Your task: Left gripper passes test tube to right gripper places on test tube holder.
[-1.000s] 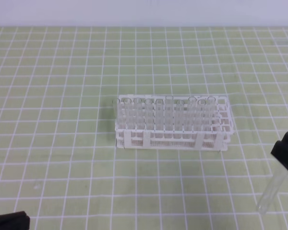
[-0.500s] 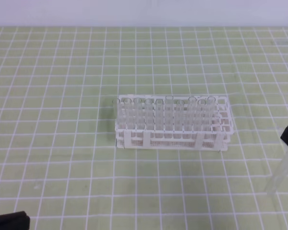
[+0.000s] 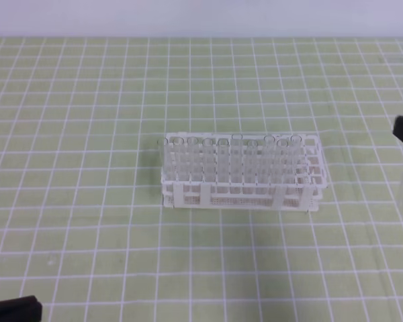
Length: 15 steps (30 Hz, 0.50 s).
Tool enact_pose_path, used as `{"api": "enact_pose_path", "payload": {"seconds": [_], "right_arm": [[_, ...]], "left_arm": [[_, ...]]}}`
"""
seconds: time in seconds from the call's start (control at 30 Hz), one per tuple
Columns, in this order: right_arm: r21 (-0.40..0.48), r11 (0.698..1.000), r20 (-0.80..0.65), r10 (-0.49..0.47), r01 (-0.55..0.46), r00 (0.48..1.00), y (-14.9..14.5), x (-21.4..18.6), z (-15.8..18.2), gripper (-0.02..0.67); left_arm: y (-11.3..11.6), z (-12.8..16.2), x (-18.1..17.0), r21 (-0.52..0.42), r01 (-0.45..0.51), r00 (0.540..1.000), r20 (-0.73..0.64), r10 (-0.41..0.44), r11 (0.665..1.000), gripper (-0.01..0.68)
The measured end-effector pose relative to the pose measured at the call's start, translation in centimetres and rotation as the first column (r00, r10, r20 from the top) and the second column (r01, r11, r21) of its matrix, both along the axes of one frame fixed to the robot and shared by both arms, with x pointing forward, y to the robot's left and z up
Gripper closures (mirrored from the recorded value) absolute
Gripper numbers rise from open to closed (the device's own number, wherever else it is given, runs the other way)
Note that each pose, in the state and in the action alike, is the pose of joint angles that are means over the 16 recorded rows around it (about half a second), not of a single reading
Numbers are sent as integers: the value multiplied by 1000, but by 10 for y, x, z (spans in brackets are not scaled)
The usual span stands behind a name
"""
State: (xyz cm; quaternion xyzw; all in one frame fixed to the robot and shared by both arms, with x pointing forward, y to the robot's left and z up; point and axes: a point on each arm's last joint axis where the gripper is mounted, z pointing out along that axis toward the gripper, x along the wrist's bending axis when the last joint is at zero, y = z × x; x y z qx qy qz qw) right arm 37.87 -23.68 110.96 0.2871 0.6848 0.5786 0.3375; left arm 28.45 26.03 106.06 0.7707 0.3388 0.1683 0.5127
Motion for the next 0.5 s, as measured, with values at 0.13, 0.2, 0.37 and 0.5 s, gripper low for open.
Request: {"api": "enact_pose_path", "payload": {"seconds": [0.13, 0.2, 0.37, 0.5], "right_arm": [[-66, 995, -61, -74, 70, 995, 4, 23, 2, 639], [-90, 989, -86, -125, 117, 988, 7, 35, 2, 639], [-97, 967, -75, -244, 236, 967, 23, 64, -3, 639], [-30, 962, -27, -273, 272, 962, 42, 82, -11, 639]], "left_arm": [[3, 0, 3, 1, -70, 998, 0, 70, 998, 673], [6, 0, 4, 1, -118, 993, 0, 118, 993, 673], [13, 0, 9, 3, -265, 964, 1, 265, 964, 673], [21, 0, 12, 2, -384, 923, 1, 384, 923, 673]]}}
